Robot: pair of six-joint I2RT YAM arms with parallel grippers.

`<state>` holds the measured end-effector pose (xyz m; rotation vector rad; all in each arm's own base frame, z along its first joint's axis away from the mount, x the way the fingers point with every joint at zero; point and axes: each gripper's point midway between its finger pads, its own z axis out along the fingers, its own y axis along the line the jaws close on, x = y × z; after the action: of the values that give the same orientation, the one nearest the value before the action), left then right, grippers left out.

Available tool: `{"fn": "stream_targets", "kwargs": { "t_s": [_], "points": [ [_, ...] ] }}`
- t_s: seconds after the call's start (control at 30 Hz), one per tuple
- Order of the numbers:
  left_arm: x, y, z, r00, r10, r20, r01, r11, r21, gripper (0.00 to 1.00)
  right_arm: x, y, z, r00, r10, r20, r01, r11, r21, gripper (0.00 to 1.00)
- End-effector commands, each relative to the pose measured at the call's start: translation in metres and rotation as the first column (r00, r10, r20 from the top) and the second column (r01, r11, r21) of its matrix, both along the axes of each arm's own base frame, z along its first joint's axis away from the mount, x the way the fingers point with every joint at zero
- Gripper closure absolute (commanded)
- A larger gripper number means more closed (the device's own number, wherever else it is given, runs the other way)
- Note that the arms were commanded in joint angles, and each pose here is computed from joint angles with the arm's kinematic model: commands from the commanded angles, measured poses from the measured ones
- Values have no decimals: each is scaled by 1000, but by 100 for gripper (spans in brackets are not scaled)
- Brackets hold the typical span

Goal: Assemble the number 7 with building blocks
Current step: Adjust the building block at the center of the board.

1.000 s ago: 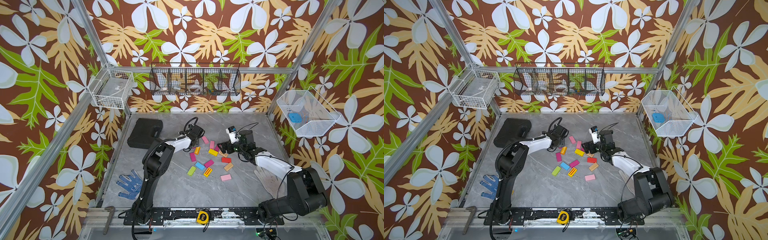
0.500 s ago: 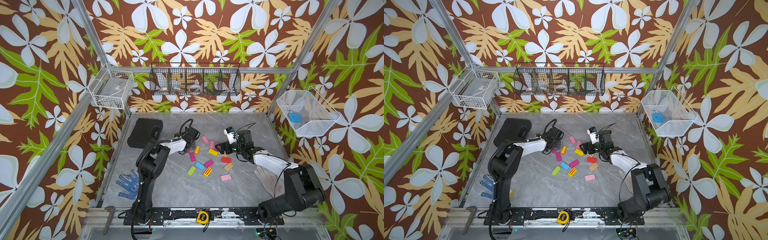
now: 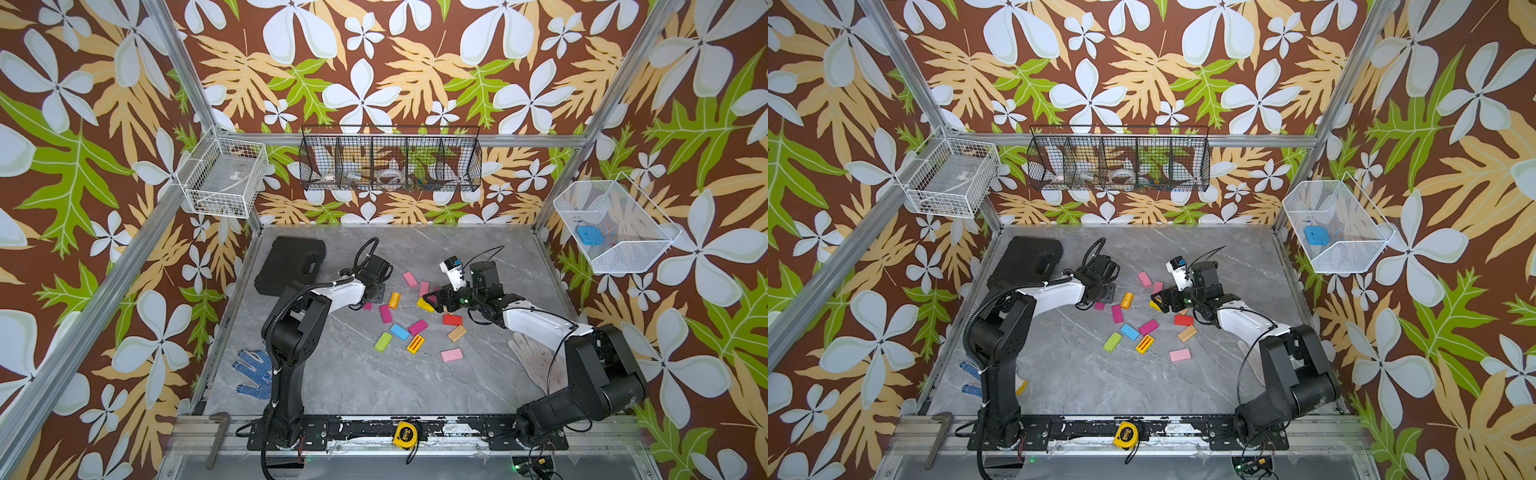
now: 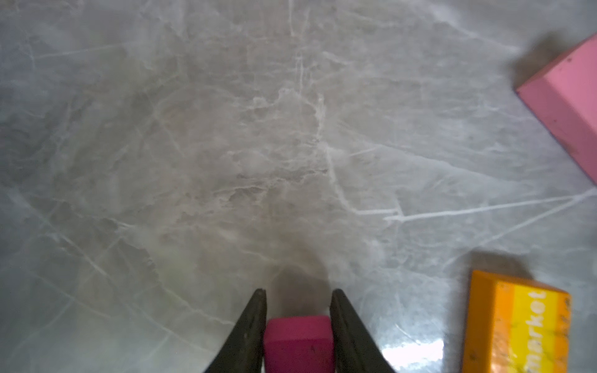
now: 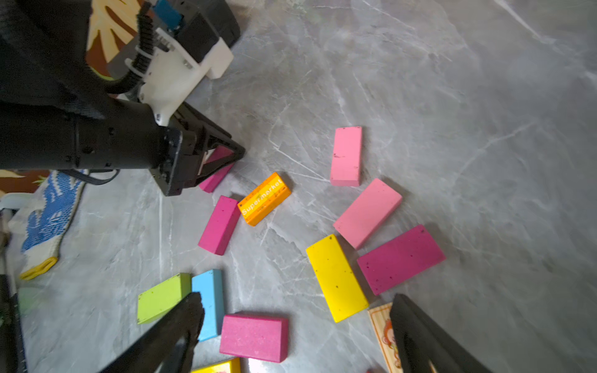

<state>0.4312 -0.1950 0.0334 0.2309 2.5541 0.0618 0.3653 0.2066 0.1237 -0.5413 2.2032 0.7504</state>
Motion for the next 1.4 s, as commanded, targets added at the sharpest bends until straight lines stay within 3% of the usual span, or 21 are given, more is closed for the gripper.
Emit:
{"fn": "stream_targets", "kwargs": {
  "t_s": [0.0, 0.2, 0.43, 0.6, 0.87, 0.97, 1.1, 1.37],
  "points": [
    [0, 1, 11, 999, -34, 10, 34, 999, -4, 51, -3, 13, 8, 997, 76, 9, -76, 996, 48, 9],
    [-6, 26, 31, 996, 81, 26, -77, 989, -123, 29, 7, 28, 10, 994, 109, 6, -109, 993, 54, 10],
    [-29, 98, 50, 928, 371, 35, -347, 895, -280, 28, 16, 68, 8, 984, 179, 2, -178, 982, 56, 10],
    [-51, 126, 57, 888, 458, 50, -423, 853, -306, 19, 20, 104, -2, 971, 239, -17, -237, 970, 51, 10],
    [-57, 172, 49, 815, 578, 35, -539, 780, -318, 16, 34, 173, -20, 951, 301, -68, -298, 953, 60, 12],
    [-53, 181, 46, 804, 593, 25, -548, 758, -352, 17, 42, 191, -36, 949, 293, -115, -287, 956, 65, 14],
    [-48, 175, 49, 823, 568, 29, -516, 767, -381, 17, 52, 202, -58, 952, 246, -184, -241, 969, 48, 20],
    [-54, 166, 57, 846, 533, 23, -474, 771, -426, 16, 48, 200, -81, 953, 152, -261, -164, 986, -24, 20]
  ]
}}
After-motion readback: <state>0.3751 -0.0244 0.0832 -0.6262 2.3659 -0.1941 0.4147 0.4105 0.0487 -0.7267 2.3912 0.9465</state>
